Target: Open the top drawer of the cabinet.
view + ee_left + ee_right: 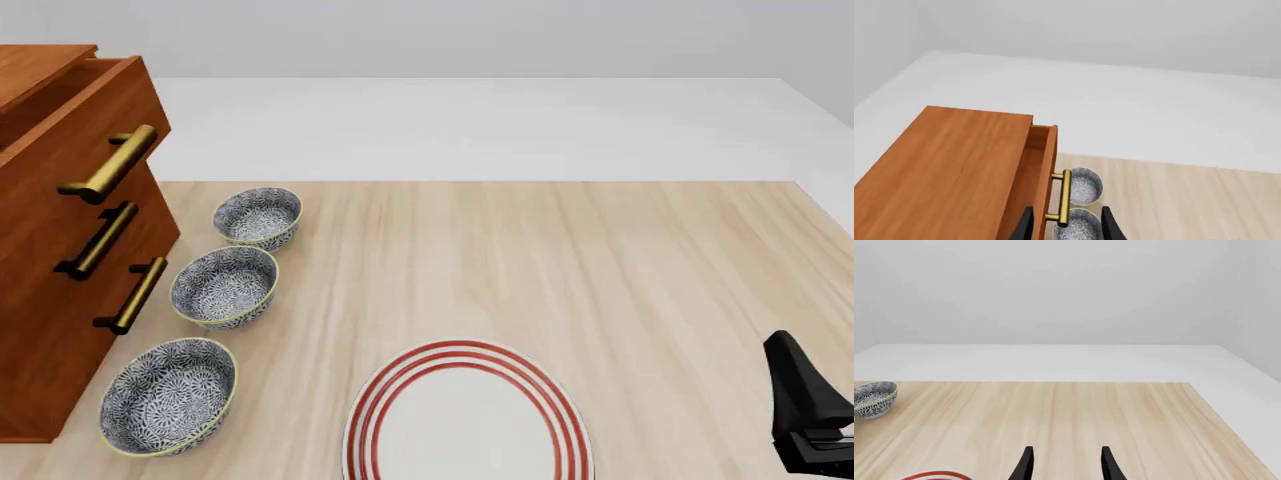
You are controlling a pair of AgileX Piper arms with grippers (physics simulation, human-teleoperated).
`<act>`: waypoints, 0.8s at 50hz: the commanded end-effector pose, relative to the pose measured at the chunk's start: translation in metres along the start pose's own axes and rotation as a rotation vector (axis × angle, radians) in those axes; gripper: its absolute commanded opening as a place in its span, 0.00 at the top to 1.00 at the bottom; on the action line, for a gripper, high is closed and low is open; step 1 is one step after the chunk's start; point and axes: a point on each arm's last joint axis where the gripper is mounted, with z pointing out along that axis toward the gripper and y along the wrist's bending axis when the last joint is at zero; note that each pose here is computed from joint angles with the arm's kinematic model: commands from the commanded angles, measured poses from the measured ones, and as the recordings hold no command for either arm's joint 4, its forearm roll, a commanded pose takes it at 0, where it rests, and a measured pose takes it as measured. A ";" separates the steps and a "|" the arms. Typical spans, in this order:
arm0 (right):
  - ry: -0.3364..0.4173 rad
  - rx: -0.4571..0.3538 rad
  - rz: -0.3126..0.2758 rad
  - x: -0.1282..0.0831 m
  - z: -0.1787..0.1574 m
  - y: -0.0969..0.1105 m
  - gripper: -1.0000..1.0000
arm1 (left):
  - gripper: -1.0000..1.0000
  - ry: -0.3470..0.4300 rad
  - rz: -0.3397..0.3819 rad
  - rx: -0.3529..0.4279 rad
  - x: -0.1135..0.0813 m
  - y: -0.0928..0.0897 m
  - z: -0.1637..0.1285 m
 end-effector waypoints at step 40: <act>0.000 0.000 0.000 0.000 0.000 0.000 0.00 | 0.00 0.140 -0.115 -0.051 0.037 0.008 0.046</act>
